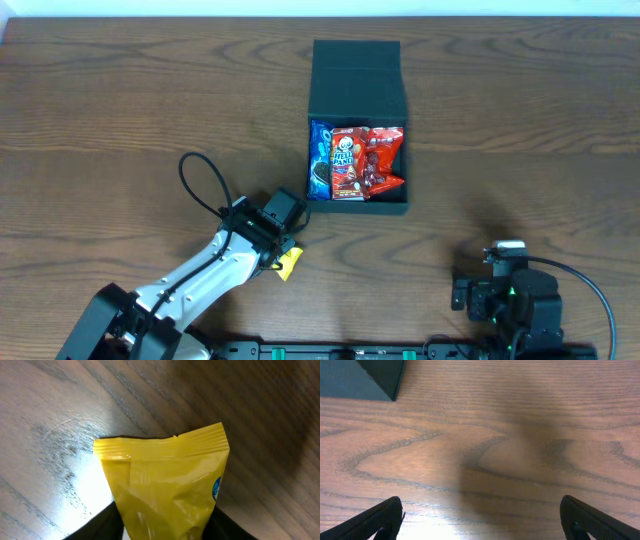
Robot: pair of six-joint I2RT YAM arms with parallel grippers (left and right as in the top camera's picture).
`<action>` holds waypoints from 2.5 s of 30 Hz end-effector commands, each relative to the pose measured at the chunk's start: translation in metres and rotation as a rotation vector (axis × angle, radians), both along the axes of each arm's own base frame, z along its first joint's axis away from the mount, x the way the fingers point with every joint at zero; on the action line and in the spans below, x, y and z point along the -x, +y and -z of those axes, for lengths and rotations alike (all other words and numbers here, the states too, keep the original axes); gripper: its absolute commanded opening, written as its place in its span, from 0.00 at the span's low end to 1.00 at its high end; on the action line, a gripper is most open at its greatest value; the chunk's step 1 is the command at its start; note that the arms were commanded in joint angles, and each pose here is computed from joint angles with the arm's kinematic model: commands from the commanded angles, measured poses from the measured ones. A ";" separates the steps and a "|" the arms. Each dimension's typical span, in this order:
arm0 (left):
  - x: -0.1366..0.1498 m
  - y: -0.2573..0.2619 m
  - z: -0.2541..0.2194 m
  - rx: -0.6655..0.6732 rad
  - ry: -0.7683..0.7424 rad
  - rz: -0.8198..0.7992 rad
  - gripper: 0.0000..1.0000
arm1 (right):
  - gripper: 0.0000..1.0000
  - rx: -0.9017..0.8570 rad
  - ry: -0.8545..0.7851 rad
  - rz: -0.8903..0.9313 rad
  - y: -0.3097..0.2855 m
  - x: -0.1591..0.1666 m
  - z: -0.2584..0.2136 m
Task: Pack container
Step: 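Grasp the yellow candy bag with the left gripper, then lift the yellow bag and carry it over the black box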
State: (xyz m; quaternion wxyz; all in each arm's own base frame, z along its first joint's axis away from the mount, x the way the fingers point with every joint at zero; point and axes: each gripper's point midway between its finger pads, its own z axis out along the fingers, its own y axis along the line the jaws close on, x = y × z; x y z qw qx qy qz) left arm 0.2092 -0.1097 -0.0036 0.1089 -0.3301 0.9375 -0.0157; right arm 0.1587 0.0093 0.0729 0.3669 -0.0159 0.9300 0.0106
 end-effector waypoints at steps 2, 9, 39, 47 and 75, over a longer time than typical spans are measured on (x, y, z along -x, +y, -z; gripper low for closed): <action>0.001 0.004 0.003 -0.018 0.007 -0.001 0.43 | 0.99 0.008 0.000 0.000 -0.001 0.001 0.001; 0.001 0.004 0.003 -0.018 0.007 -0.001 0.40 | 0.99 0.008 0.000 0.000 -0.001 0.001 0.001; -0.007 0.004 -0.007 -0.040 -0.012 0.016 0.22 | 0.99 0.008 0.000 0.000 -0.001 0.001 0.001; -0.034 -0.005 -0.046 -0.060 -0.088 0.086 0.22 | 0.99 0.008 0.000 0.000 -0.001 0.001 0.001; -0.121 -0.108 -0.205 -0.275 -0.233 0.718 0.19 | 0.99 0.008 0.000 0.000 -0.001 0.001 0.001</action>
